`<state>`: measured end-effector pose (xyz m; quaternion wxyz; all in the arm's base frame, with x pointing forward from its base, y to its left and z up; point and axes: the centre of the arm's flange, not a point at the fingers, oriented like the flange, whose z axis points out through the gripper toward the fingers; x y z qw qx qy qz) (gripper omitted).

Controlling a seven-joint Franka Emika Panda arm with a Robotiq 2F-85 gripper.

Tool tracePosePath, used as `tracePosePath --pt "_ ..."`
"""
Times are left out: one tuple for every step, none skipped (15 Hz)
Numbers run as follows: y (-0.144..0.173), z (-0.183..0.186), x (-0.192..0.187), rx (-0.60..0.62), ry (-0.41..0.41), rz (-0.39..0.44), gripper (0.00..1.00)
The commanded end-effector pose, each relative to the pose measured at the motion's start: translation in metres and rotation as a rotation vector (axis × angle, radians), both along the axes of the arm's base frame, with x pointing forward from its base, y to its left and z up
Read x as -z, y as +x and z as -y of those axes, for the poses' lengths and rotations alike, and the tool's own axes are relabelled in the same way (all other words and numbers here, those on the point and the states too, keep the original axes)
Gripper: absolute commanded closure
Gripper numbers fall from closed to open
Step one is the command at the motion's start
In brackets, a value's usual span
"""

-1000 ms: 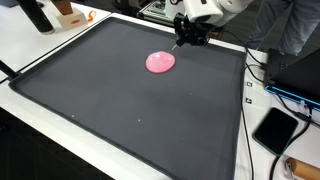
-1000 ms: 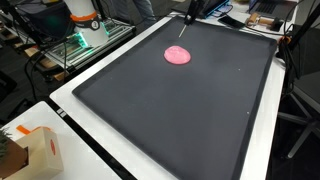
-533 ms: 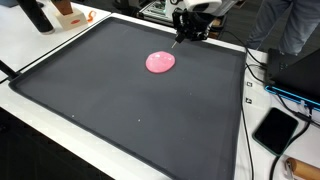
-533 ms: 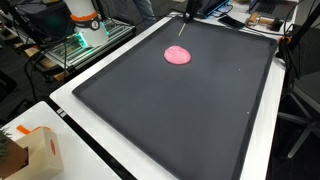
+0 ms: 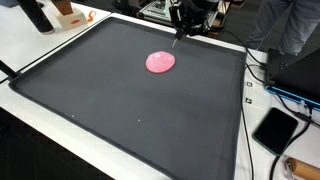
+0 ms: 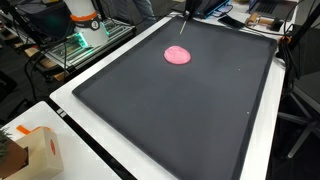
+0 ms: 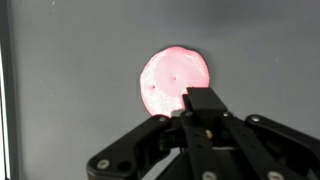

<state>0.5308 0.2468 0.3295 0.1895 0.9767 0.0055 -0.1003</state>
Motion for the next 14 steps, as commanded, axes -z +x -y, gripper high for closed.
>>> tracePosePath --pt "-0.013 0.015 -0.018 0.013 0.060 0.015 0.97" --pt "-0.011 0.016 -0.024 0.019 0.065 0.021 0.97" --pt "-0.010 0.017 -0.029 0.028 0.068 0.029 0.97" --pt "-0.009 0.018 -0.034 0.033 0.074 0.034 0.97" --pt "-0.008 0.018 -0.041 0.041 0.076 0.043 0.97" --pt "-0.007 0.018 -0.047 0.046 0.079 0.053 0.97" --pt "-0.006 0.019 -0.053 0.050 0.078 0.061 0.97" --pt "-0.006 0.018 -0.059 0.053 0.079 0.069 0.97" --pt "-0.005 0.018 -0.065 0.059 0.079 0.076 0.97" --pt "-0.005 0.017 -0.072 0.061 0.082 0.086 0.97" --pt "-0.004 0.016 -0.079 0.066 0.083 0.092 0.97" --pt "-0.004 0.015 -0.084 0.067 0.085 0.100 0.97" --pt "-0.004 0.014 -0.090 0.071 0.088 0.109 0.97" --pt "-0.004 0.013 -0.096 0.071 0.092 0.117 0.97"
